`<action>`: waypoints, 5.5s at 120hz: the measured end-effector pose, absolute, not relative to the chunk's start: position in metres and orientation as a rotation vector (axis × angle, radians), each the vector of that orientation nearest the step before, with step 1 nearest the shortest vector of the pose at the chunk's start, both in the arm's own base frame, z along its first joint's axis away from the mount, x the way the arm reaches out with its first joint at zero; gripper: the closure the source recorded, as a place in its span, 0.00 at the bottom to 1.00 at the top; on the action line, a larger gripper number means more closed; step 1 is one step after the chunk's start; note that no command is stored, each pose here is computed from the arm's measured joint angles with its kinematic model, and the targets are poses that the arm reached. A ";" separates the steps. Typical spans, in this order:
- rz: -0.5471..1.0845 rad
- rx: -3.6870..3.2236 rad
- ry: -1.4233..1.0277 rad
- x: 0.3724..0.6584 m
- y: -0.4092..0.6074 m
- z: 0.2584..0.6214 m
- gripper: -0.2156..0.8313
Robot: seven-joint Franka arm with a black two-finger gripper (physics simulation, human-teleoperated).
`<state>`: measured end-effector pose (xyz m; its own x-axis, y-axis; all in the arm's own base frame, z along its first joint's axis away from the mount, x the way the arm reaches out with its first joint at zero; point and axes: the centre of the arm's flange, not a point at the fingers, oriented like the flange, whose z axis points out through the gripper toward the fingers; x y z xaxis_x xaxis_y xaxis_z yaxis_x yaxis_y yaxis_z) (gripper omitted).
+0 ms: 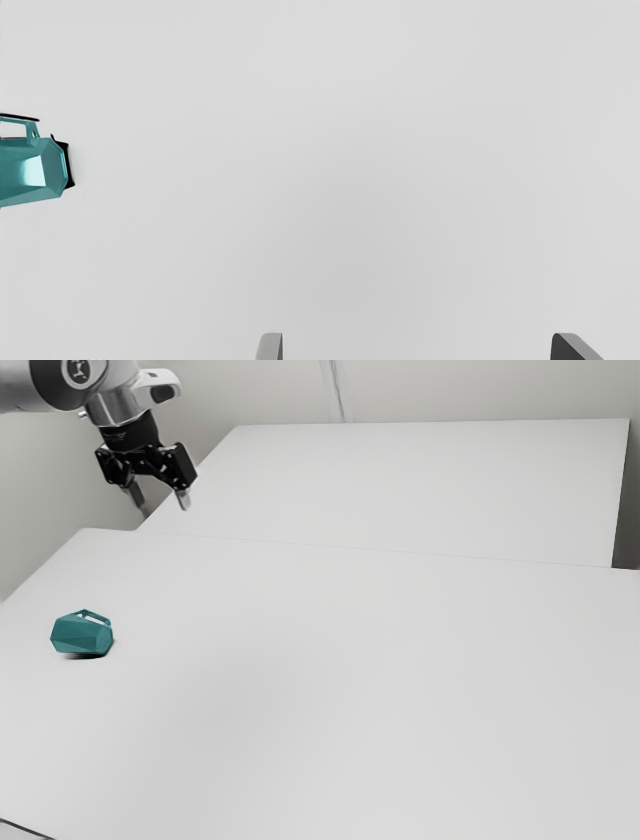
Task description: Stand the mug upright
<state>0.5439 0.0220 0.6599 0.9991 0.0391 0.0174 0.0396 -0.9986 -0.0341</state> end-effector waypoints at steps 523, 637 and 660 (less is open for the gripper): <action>-0.937 -3.814 -0.395 0.482 0.510 0.296 0.90; -0.055 -3.485 0.520 0.588 0.241 0.441 0.95; 0.044 -3.380 0.540 0.584 0.188 0.451 0.95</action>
<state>0.5837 0.1882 0.4509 0.9509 -0.3089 0.0188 -0.3017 -0.9119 0.2781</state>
